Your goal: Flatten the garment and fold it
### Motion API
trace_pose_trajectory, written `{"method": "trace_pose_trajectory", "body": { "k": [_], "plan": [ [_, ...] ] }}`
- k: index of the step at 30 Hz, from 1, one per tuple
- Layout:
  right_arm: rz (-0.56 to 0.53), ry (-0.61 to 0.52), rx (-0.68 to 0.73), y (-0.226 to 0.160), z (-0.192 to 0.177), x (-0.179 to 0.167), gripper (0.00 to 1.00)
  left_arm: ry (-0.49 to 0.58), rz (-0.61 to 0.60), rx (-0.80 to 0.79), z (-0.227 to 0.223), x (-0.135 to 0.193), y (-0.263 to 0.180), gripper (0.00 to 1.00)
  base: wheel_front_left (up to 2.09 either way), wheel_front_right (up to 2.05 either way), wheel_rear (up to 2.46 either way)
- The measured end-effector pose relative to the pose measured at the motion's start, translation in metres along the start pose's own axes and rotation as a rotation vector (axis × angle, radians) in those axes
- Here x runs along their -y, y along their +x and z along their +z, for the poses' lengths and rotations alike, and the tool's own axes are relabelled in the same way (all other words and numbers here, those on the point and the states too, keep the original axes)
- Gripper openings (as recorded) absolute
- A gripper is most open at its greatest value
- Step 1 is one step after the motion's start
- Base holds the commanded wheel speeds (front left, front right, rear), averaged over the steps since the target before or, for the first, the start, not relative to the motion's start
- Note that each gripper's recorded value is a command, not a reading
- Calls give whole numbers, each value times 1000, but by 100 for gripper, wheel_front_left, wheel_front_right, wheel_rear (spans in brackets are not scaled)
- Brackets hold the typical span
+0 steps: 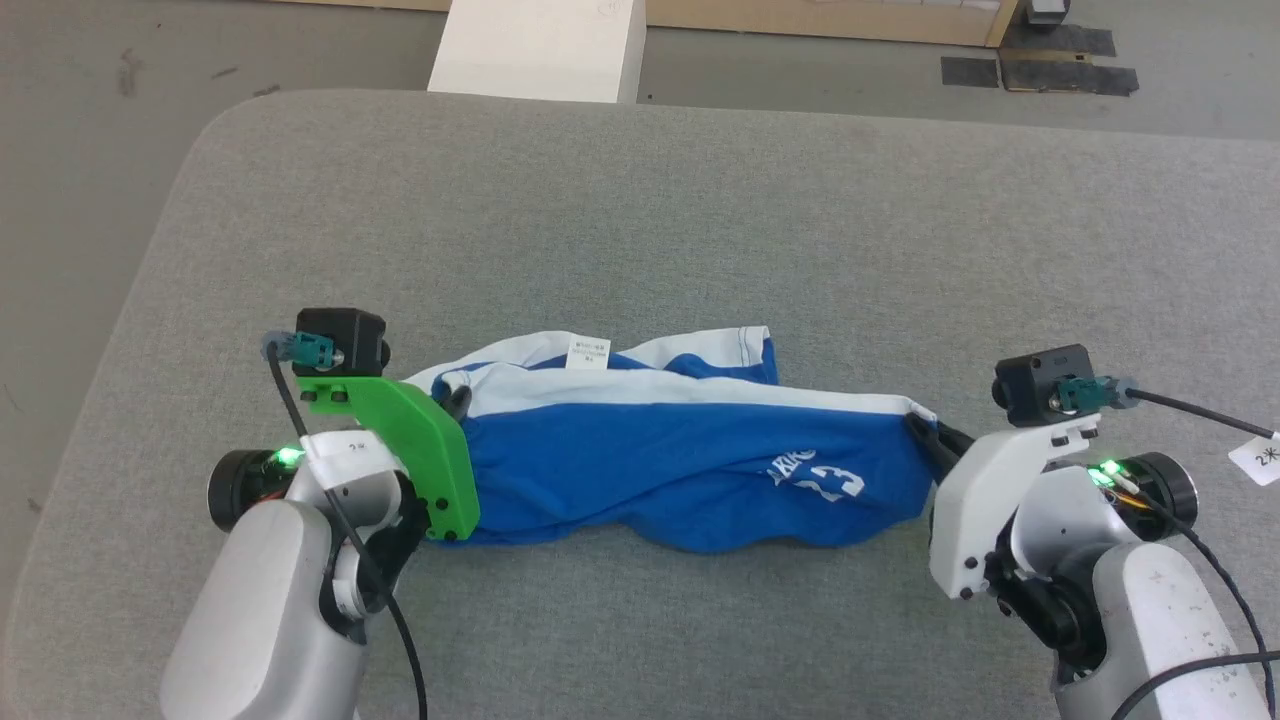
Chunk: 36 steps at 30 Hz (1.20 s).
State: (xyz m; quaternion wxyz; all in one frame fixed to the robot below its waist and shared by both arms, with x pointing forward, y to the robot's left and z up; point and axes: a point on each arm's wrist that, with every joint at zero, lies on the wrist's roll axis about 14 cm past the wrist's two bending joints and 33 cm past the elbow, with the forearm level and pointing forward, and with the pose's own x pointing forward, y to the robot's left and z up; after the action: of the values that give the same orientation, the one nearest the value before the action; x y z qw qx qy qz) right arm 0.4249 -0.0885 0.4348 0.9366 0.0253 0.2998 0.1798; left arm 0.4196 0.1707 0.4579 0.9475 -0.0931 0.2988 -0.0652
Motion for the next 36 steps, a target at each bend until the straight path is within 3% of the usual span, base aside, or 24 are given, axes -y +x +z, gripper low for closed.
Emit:
{"method": "trace_pose_trajectory", "body": {
  "k": [10,20,24,36],
  "plan": [
    [-2,0,8,-1,2,0,0,-47,-17,32,4,1,-5,0,0,0,0],
    [-22,-9,104,-12,24,5,0,-82,-63,286,55,7,-27,0,0,0,0],
    [-26,-26,195,-22,55,7,0,-77,-99,426,89,13,-46,0,0,0,0],
    [27,-115,601,-90,207,-4,0,26,-218,810,214,50,-117,0,0,0,0]
  ]
}}
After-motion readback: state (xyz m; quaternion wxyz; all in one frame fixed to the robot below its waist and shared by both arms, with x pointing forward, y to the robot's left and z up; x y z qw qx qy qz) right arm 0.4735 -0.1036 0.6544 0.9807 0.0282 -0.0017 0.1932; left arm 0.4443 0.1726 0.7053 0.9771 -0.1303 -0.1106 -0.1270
